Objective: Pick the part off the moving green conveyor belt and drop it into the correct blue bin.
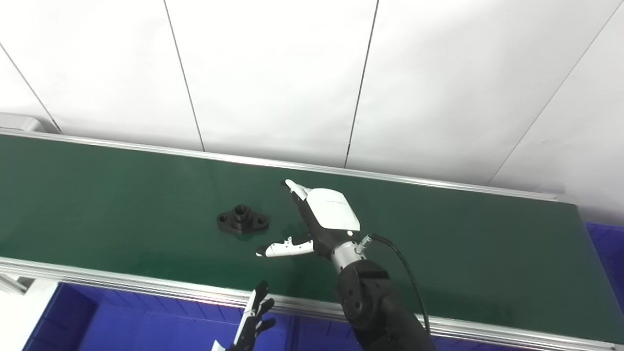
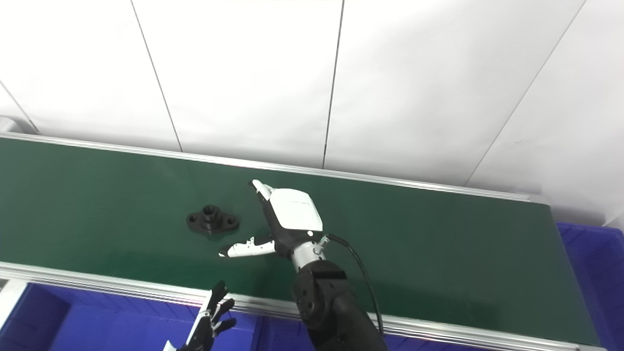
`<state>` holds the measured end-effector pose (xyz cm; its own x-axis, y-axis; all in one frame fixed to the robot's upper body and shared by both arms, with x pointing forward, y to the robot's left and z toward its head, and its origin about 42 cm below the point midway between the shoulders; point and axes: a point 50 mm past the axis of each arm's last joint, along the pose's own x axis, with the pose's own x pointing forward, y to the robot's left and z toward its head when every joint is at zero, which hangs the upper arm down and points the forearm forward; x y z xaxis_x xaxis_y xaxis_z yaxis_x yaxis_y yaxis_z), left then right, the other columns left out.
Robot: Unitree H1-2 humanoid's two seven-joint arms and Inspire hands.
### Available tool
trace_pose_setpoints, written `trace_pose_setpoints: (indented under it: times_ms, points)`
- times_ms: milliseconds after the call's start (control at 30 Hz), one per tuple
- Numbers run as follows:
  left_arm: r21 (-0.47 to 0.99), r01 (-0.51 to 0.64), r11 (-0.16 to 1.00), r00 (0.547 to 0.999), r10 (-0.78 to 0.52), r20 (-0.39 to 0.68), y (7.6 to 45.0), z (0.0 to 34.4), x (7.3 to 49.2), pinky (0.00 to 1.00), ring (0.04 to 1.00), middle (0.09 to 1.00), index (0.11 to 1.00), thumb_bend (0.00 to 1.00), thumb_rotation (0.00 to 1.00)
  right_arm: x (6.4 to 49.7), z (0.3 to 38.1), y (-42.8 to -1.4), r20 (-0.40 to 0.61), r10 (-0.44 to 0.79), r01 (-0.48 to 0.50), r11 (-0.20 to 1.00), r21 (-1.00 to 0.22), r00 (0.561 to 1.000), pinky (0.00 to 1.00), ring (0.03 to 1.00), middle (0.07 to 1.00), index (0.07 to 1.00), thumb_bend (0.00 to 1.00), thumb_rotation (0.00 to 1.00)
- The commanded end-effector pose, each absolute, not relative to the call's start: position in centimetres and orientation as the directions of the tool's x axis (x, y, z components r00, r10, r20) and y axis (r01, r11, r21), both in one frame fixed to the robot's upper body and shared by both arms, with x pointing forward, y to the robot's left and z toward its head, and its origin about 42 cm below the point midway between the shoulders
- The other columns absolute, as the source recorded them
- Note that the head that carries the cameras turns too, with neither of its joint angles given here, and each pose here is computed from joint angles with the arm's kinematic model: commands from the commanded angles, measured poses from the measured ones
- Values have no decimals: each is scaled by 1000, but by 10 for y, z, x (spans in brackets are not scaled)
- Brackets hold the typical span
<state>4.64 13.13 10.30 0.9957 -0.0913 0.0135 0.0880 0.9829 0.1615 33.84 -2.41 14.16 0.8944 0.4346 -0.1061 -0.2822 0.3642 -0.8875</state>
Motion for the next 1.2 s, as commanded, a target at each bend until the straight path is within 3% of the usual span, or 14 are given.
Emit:
trace_pose_setpoints:
  times_ms: [0, 300, 567, 867, 1067, 1167]
  points:
    - [69, 60, 996, 995, -65, 70, 100, 117, 42, 819, 924, 983, 1000, 953, 941, 351, 164, -15, -28, 416, -202, 382, -902, 909, 952, 880, 902, 933, 946, 576]
    - [28, 76, 997, 994, -78, 71, 89, 126, 41, 843, 947, 999, 1000, 969, 941, 366, 161, -4, -68, 422, -220, 324, -920, 904, 876, 861, 896, 908, 960, 543]
    - [-43, 81, 996, 994, -77, 73, 76, 134, 42, 891, 971, 1000, 1000, 995, 864, 375, 155, 10, -109, 437, -251, 283, -926, 893, 705, 796, 873, 880, 1000, 518]
    - [-58, 70, 996, 995, -66, 74, 69, 142, 38, 861, 947, 990, 1000, 979, 850, 359, 140, 22, -150, 488, -310, 266, -913, 860, 630, 757, 860, 868, 997, 507]
    - [-64, 74, 995, 995, -69, 77, 66, 145, 37, 845, 939, 987, 1000, 954, 840, 349, 130, 27, -188, 532, -367, 252, -896, 825, 466, 609, 819, 861, 962, 485]
    - [-61, 74, 995, 995, -69, 76, 65, 145, 36, 845, 938, 992, 1000, 958, 839, 345, 126, 29, -191, 539, -370, 247, -896, 820, 367, 509, 732, 811, 936, 436]
